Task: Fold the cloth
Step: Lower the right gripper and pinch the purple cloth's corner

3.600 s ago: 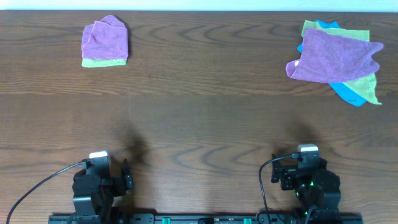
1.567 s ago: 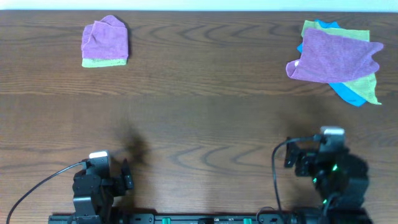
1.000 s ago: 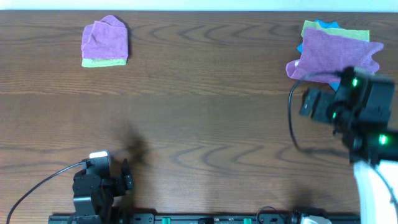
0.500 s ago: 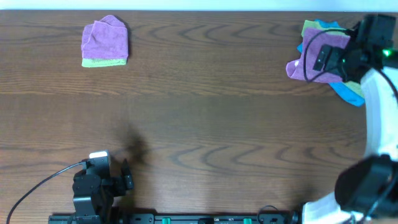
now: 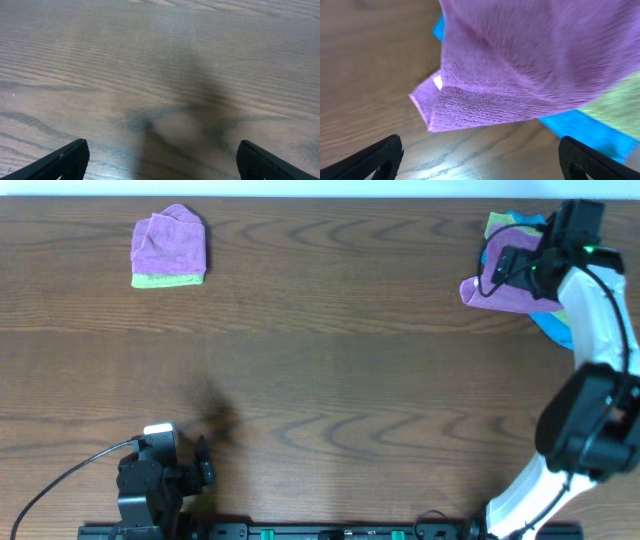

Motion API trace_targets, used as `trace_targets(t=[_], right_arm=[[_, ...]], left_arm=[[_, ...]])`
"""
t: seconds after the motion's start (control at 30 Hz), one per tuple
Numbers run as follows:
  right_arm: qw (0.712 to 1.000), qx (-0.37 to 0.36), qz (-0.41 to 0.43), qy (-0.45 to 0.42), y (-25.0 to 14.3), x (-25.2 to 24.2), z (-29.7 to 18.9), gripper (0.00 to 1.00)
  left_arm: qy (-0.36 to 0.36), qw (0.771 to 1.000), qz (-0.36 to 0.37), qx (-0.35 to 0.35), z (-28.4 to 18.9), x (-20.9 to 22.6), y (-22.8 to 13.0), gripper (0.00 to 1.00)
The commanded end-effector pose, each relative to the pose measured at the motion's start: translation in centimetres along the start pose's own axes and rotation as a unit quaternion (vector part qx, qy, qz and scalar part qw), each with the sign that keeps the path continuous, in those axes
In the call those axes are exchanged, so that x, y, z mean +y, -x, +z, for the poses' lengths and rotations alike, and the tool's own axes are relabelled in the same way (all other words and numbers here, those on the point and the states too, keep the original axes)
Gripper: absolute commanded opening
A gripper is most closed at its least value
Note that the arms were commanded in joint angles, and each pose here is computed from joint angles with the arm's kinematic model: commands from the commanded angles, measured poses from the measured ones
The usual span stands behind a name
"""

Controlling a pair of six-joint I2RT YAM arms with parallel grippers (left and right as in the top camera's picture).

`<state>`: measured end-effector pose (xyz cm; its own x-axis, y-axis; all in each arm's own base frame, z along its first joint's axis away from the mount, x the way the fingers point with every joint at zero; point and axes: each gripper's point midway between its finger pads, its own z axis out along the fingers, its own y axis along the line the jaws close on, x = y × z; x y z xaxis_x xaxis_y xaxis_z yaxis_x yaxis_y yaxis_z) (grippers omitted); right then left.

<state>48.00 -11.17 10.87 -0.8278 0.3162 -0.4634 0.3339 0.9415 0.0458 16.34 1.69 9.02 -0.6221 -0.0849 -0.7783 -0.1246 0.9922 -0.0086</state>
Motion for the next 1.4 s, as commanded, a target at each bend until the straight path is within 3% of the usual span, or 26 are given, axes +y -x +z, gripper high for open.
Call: trace_targets(t=[0.0,0.27,0.63,0.97,1.1,1.2,1.37], right_arm=[[0.999,0.032,-0.005,0.019,-1.3,0.3,3.5,0.99],[0.998,0.045,-0.01,0.047,-2.3,1.9,8.0,0.99],[0.998,0.022,-0.021,0.054,-1.5,3.1,8.8,0.94],[0.997,0.051,-0.02,0.051,-3.3,3.0,10.9,0.91],[0.997,0.059,-0.02,0.05,-3.9,2.9,11.4,0.72],[0.997,0.051,-0.02,0.051,-3.4,3.0,11.4,0.41],[0.996,0.055,-0.019,0.067,-3.6,3.5,11.2,0.08]], left_arm=[[0.003,1.0,0.01,-0.002,0.0,0.1,0.0,0.95],[0.003,1.0,0.01,-0.002,0.0,0.1,0.0,0.95],[0.003,1.0,0.01,-0.002,0.0,0.1,0.0,0.95],[0.003,1.0,0.01,-0.002,0.0,0.1,0.0,0.95],[0.003,1.0,0.01,-0.002,0.0,0.1,0.0,0.95],[0.003,1.0,0.01,-0.002,0.0,0.1,0.0,0.95],[0.003,1.0,0.01,-0.002,0.0,0.1,0.0,0.95]])
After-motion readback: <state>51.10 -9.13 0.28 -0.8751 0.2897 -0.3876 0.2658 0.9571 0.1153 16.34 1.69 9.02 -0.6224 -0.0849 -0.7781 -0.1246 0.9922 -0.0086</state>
